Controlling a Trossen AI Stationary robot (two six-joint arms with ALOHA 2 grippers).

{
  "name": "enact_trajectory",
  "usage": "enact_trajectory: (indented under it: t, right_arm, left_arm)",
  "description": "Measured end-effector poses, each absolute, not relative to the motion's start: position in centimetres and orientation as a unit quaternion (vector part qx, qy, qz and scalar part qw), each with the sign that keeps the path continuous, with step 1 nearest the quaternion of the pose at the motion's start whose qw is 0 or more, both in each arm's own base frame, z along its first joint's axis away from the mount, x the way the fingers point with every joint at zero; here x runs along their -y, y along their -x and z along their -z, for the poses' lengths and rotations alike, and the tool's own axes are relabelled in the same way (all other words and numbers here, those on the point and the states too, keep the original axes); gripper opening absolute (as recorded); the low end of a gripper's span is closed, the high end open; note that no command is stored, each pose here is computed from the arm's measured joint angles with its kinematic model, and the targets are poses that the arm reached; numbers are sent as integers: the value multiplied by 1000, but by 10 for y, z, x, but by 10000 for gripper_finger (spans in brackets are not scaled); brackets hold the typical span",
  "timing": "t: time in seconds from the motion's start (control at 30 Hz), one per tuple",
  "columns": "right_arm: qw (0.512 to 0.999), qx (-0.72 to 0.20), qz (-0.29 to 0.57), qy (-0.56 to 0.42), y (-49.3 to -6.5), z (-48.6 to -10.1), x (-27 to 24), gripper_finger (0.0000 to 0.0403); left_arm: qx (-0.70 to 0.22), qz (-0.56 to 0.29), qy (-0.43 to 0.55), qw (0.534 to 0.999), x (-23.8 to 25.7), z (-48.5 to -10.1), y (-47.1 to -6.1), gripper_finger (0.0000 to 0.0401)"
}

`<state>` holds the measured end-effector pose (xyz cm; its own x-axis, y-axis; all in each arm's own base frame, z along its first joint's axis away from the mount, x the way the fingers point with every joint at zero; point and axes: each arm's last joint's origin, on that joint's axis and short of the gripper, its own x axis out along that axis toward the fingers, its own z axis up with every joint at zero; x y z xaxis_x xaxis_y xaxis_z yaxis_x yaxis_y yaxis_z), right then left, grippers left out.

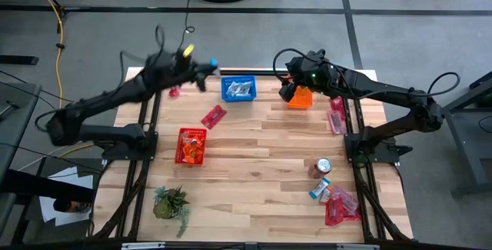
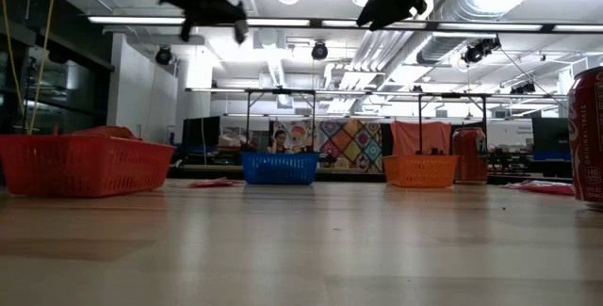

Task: Sort candy
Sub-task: Put the white candy pack into the blue basket

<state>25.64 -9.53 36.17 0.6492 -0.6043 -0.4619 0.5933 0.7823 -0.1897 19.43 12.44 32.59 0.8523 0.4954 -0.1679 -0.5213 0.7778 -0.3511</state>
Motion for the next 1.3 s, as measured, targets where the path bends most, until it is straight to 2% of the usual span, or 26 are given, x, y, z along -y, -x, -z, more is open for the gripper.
enact_trajectory:
  t: [0.1,0.27,0.43,0.67,0.97,1.13,1.3]
  right_arm:
    - [907,-259,331,11,-257,-361,96,250]
    - [907,-259,333,11,-257,-361,96,250]
    - [906,-254,339,-1,-257,-361,96,250]
    - [905,-251,343,-15,-257,-360,96,250]
    - [904,-252,345,-22,-256,-360,96,250]
    - [902,-259,344,-22,-256,-359,95,250]
    - [901,-263,343,-19,-255,-358,95,250]
  left_arm:
    - [-87,-261,194,942,-155,-334,-222,0]
    - [-170,-249,179,936,-197,-319,-275,0]
    - [-236,-248,202,918,-222,-273,-311,0]
    - [-307,-244,237,889,-230,-211,-335,0]
    - [-354,-237,245,871,-224,-178,-346,2]
    - [-372,-231,238,867,-220,-174,-348,30]
    - [-372,-236,245,864,-219,-176,-346,100]
